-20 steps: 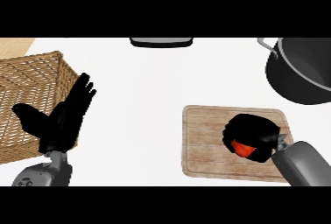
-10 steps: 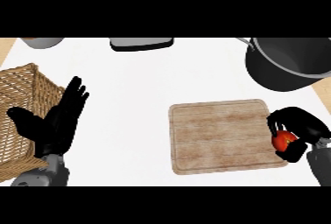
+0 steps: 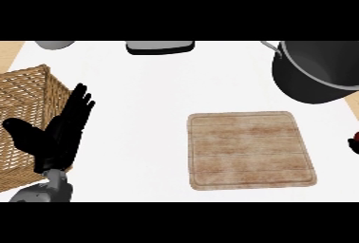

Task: Pick the tomato from the cutting board and place it in the pot

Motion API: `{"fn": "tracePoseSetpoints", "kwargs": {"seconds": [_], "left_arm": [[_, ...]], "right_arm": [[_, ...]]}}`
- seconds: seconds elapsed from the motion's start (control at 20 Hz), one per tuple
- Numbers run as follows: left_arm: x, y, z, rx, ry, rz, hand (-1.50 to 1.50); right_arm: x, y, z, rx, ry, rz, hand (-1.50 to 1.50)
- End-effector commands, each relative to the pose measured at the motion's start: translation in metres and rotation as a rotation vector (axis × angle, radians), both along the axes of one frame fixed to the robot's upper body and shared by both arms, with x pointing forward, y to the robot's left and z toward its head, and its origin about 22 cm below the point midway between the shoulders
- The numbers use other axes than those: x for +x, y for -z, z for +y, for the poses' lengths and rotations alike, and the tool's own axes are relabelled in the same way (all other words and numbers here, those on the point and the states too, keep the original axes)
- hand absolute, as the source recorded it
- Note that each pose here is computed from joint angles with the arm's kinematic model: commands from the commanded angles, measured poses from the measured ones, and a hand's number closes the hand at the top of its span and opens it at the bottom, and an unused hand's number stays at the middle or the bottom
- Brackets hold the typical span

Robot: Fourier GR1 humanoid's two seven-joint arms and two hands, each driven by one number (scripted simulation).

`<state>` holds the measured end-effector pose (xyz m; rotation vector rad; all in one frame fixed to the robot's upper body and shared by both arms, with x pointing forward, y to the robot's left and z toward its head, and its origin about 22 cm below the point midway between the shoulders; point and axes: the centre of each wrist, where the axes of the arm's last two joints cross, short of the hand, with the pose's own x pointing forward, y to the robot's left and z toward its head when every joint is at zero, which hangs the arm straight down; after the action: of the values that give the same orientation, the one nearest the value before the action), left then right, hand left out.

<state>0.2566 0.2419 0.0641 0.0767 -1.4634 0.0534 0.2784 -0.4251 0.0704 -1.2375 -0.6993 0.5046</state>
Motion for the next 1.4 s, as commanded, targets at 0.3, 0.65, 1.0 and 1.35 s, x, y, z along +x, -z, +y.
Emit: {"fn": "tracePoseSetpoints", "kwargs": {"seconds": [0.3,0.65,1.0,1.35], "left_arm": [[0.005,-0.007,-0.016,-0.006,0.059,-0.005,0.0],[-0.001,0.004,-0.008,-0.01,0.105,-0.007,0.0],[0.012,-0.002,-0.025,-0.008,0.091,-0.014,0.0],[0.018,0.01,-0.027,-0.001,0.098,-0.021,0.0]], "right_arm": [[-0.04,-0.128,0.042,-0.193,0.136,-0.342,1.5],[-0.029,-0.214,0.082,-0.231,0.02,-0.539,1.5],[0.032,-0.231,0.091,-0.155,0.044,-0.521,1.5],[0.081,-0.217,0.047,-0.087,0.107,-0.481,1.5]]}}
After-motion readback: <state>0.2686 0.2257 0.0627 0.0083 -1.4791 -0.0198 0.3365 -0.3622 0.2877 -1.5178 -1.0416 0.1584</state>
